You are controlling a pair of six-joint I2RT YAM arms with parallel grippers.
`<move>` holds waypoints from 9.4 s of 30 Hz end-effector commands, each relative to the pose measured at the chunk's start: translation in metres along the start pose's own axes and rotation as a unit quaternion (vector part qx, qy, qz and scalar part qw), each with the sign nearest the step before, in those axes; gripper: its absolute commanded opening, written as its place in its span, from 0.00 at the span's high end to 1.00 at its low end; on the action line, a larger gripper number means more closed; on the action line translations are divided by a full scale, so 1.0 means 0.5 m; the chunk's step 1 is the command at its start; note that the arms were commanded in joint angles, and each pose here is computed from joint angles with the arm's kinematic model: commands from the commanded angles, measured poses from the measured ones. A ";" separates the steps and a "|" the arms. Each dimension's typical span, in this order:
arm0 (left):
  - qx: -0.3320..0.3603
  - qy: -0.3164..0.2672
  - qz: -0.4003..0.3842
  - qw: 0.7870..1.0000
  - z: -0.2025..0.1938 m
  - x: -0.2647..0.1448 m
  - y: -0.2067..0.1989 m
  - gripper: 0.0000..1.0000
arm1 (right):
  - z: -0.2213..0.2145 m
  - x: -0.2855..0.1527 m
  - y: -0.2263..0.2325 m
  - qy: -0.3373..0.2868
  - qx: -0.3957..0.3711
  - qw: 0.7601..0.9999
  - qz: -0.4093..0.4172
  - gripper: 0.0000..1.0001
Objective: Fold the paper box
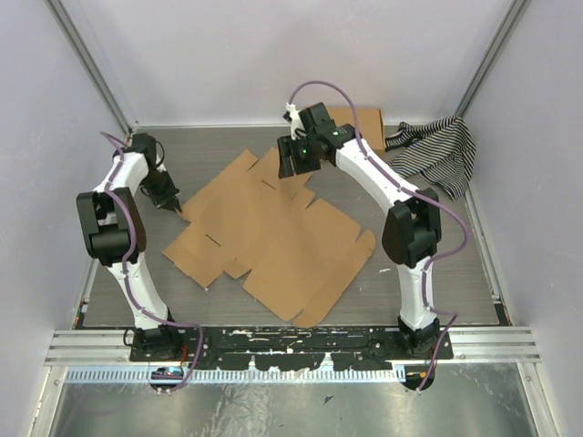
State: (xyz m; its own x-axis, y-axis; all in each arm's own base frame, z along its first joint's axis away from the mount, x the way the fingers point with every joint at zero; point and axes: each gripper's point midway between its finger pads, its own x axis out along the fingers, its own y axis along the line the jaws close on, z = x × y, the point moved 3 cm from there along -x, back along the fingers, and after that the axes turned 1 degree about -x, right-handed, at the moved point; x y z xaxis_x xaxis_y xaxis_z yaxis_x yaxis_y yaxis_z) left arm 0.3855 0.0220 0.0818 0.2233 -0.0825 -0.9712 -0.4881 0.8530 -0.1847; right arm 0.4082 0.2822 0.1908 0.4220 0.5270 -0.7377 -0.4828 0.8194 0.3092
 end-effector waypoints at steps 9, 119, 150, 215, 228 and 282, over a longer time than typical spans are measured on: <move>0.073 0.073 -0.006 0.995 -0.064 -0.068 0.012 1.00 | 0.137 0.107 -0.027 -0.077 -0.034 0.993 0.082 0.29; 0.028 0.015 -0.080 0.996 0.035 -0.157 -0.196 0.64 | 0.237 -0.003 -0.119 -0.198 -0.001 0.973 -0.117 0.30; -0.002 0.204 -0.059 0.977 -0.465 -0.142 0.025 0.63 | -0.351 -0.050 -0.083 0.131 0.119 0.984 -0.004 0.31; 0.039 0.096 0.054 0.993 -0.275 -0.006 -0.044 0.56 | -0.192 0.050 -0.104 0.055 0.074 0.995 -0.023 0.90; 0.048 0.082 0.024 0.995 -0.246 0.000 -0.090 0.59 | -0.195 0.055 -0.093 0.065 0.064 0.996 -0.014 0.89; 0.114 0.013 -0.008 0.993 -0.129 -0.091 -0.284 0.50 | -0.059 -0.016 -0.020 -0.009 -0.002 0.995 -0.096 0.38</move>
State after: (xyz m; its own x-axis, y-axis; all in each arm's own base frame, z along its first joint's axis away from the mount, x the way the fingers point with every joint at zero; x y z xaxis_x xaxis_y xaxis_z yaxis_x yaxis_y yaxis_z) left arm 0.3698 -0.1462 0.1133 0.1526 -0.1382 -0.9786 -0.2773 0.9444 -0.1766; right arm 0.3639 0.2726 0.0933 0.3386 0.3322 -0.8803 -0.4095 0.8944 0.1801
